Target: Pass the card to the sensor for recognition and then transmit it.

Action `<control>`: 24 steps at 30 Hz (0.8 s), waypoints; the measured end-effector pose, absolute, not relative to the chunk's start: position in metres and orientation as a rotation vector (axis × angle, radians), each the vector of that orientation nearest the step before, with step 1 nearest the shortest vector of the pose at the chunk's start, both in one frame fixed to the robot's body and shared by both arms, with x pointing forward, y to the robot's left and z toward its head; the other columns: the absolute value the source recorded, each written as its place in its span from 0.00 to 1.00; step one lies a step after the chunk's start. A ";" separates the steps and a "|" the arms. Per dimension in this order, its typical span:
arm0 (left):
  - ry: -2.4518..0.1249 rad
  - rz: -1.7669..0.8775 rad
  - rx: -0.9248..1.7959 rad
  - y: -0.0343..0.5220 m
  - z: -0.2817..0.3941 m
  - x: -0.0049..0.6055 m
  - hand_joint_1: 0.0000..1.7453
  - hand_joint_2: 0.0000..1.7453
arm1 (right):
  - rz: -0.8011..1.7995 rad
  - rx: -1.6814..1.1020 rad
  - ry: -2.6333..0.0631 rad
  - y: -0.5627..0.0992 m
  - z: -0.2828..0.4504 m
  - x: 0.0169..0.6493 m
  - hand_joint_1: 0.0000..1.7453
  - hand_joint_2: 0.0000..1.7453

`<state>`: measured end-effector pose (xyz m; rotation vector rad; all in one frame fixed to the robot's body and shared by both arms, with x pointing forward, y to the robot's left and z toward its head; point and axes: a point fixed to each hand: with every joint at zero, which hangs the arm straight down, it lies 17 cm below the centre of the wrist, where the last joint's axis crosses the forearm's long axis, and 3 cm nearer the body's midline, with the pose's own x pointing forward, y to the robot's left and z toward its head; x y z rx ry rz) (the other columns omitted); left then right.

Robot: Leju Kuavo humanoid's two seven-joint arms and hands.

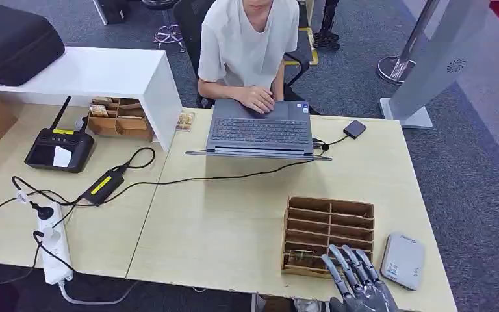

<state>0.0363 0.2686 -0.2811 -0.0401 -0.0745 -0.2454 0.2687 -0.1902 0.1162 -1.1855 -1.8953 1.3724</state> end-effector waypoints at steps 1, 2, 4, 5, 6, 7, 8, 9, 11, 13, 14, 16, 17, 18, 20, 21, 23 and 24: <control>-0.075 -0.246 -0.041 0.268 -0.281 0.036 0.00 1.00 | 1.366 -1.191 -1.898 -0.190 0.118 0.270 0.00 1.00; -0.075 -0.246 -0.041 0.268 -0.281 0.036 0.00 1.00 | 1.361 -1.194 -1.899 -0.189 0.119 0.271 0.00 1.00; -0.074 -0.245 -0.044 0.267 -0.281 0.036 0.00 1.00 | 1.352 -1.199 -1.901 -0.189 0.120 0.273 0.00 1.00; -0.074 -0.245 -0.046 0.267 -0.281 0.036 0.00 1.00 | 1.350 -1.199 -1.902 -0.188 0.120 0.274 0.00 1.00; -0.073 -0.247 -0.047 0.267 -0.281 0.036 0.00 1.00 | 1.347 -1.200 -1.903 -0.187 0.120 0.274 0.00 1.00; -0.073 -0.249 -0.048 0.267 -0.281 0.036 0.00 1.00 | 1.344 -1.203 -1.902 -0.187 0.121 0.275 0.00 1.00; -0.073 -0.250 -0.048 0.267 -0.281 0.036 0.00 1.00 | 1.341 -1.205 -1.901 -0.187 0.121 0.276 0.00 1.00; -0.073 -0.250 -0.048 0.267 -0.281 0.036 0.00 1.00 | 1.338 -1.208 -1.899 -0.188 0.121 0.277 0.00 1.00; -0.073 -0.252 -0.048 0.267 -0.281 0.036 0.00 1.00 | 1.342 -1.211 -1.897 -0.188 0.120 0.279 0.00 1.00; -0.073 -0.256 -0.049 0.267 -0.281 0.035 0.00 1.00 | 1.350 -1.216 -1.894 -0.189 0.119 0.282 0.00 1.00; -0.072 -0.259 -0.049 0.267 -0.281 0.035 0.00 1.00 | 1.356 -1.222 -1.890 -0.190 0.119 0.285 0.00 1.00; -0.072 -0.261 -0.049 0.267 -0.281 0.035 0.00 1.00 | 1.374 -1.248 -1.868 -0.194 0.115 0.293 0.00 1.00; -0.072 -0.263 -0.049 0.267 -0.281 0.035 0.00 1.00 | 1.384 -1.263 -1.852 -0.198 0.113 0.297 0.00 1.00; -0.072 -0.263 -0.048 0.267 -0.281 0.035 0.00 1.00 | 1.397 -1.283 -1.832 -0.202 0.110 0.301 0.00 1.00; -0.072 -0.263 -0.048 0.267 -0.281 0.035 0.00 1.00 | 1.403 -1.318 -1.799 -0.212 0.108 0.307 0.00 1.00; -0.072 -0.263 -0.048 0.267 -0.281 0.035 0.00 1.00 | 1.403 -1.332 -1.787 -0.216 0.107 0.309 0.00 1.00; -0.072 -0.263 -0.048 0.267 -0.281 0.035 0.00 1.00 | 1.400 -1.348 -1.770 -0.223 0.107 0.312 0.00 1.00; -0.072 -0.263 -0.048 0.267 -0.281 0.035 0.00 1.00 | 1.400 -1.355 -1.765 -0.225 0.106 0.313 0.00 1.00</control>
